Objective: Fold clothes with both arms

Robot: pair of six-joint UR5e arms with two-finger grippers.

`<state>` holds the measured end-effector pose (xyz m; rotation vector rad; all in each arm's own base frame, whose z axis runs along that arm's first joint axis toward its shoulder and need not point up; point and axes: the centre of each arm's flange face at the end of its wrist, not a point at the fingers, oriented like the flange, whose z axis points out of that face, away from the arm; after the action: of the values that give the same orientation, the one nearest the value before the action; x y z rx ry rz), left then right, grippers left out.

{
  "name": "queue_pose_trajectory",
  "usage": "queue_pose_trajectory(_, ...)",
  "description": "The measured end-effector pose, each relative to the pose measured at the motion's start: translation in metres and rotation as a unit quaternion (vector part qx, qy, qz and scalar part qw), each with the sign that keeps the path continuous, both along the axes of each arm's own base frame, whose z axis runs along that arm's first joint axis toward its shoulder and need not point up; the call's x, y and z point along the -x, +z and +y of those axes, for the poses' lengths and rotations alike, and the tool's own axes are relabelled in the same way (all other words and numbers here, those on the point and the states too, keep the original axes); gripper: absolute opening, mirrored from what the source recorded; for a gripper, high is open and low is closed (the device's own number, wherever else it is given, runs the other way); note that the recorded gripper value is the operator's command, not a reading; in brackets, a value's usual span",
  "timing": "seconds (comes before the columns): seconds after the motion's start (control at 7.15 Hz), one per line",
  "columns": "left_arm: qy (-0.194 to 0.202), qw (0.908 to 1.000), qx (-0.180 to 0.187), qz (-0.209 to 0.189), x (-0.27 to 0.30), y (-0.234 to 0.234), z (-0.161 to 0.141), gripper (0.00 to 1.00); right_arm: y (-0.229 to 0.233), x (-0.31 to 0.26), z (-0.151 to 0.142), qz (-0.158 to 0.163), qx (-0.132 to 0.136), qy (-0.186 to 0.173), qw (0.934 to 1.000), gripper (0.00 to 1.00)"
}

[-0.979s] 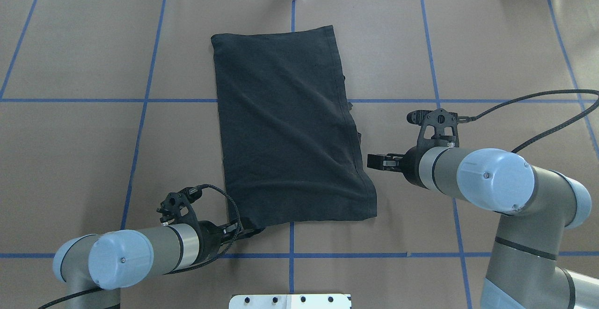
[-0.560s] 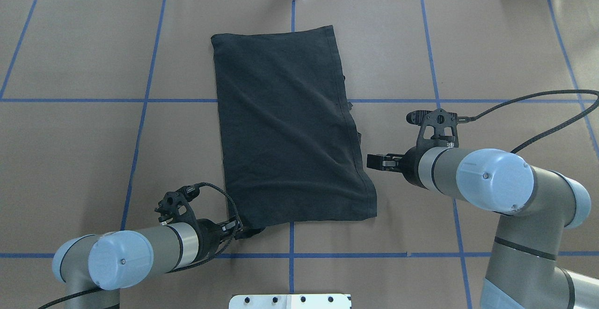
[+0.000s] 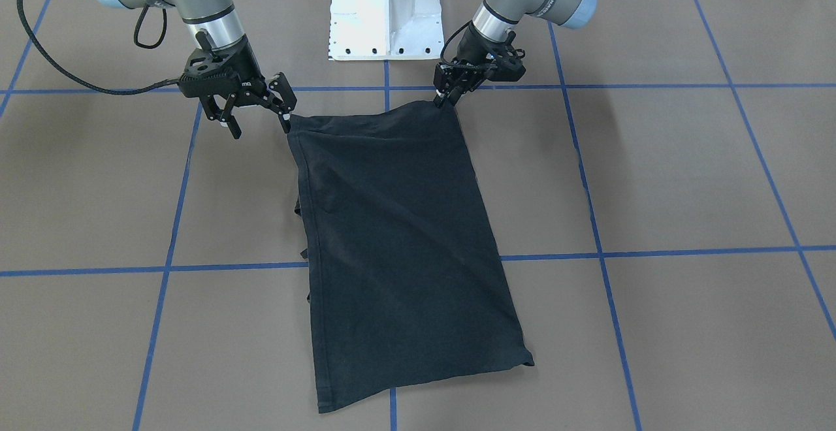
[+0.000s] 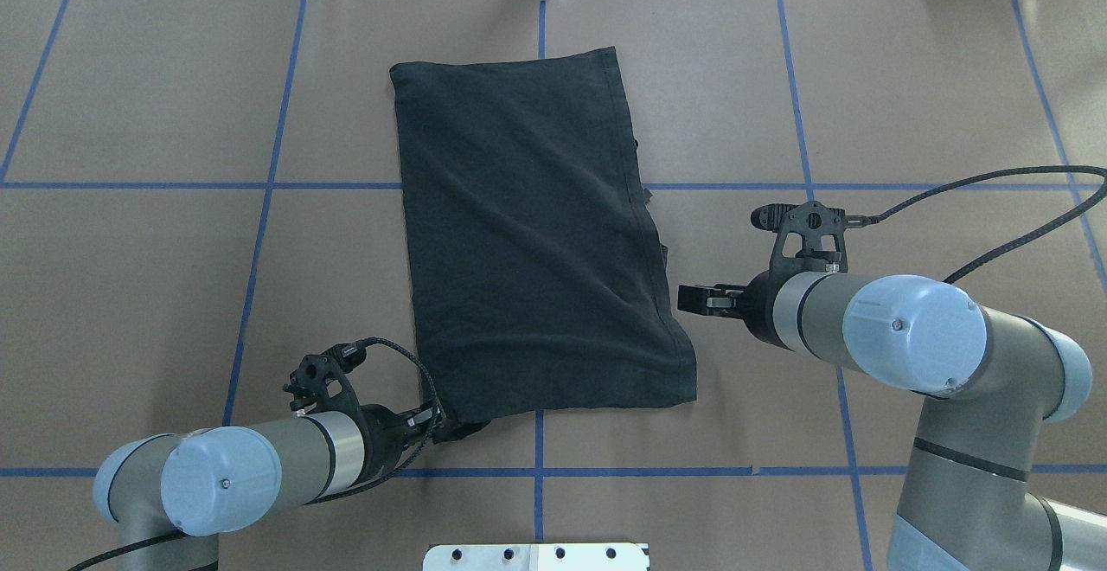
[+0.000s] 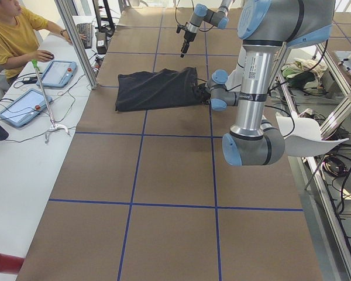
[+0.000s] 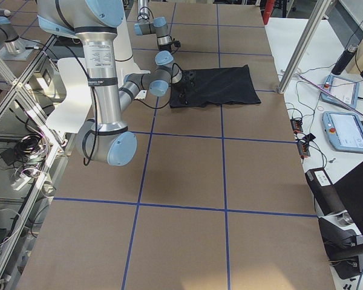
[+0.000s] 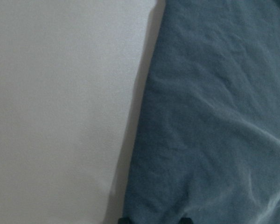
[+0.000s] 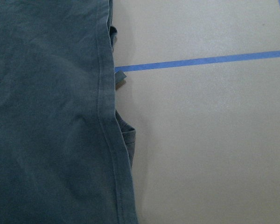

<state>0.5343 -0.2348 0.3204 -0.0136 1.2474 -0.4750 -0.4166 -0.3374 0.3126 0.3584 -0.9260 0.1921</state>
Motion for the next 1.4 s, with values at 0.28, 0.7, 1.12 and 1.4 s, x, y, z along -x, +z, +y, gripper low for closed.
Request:
queue_pose_trajectory(0.28, 0.001, 1.0000, -0.001, -0.001, 0.000, 0.000, 0.001, 0.00, 0.001, 0.000, 0.000, 0.001, 0.000, 0.000, 1.0000, 1.00)
queue_pose_trajectory(0.7, -0.001, 0.9999, -0.008, 0.007, 0.017, -0.007, -0.003, 0.00, -0.003, 0.006, 0.000, -0.013, 0.022, 0.019, 0.9995, 0.98)
queue_pose_trajectory(1.12, 0.000, 0.9998, -0.010, 0.018, 0.034, -0.015, -0.001, 0.00, -0.026, 0.056, 0.016, -0.070, 0.098, 0.089, 0.9887, 0.97)
queue_pose_trajectory(1.4, 0.001, 0.9997, -0.011, 0.020, 0.035, -0.016, 0.000, 0.00, -0.025, 0.089, 0.034, -0.085, 0.141, 0.118, 0.9793, 0.93)
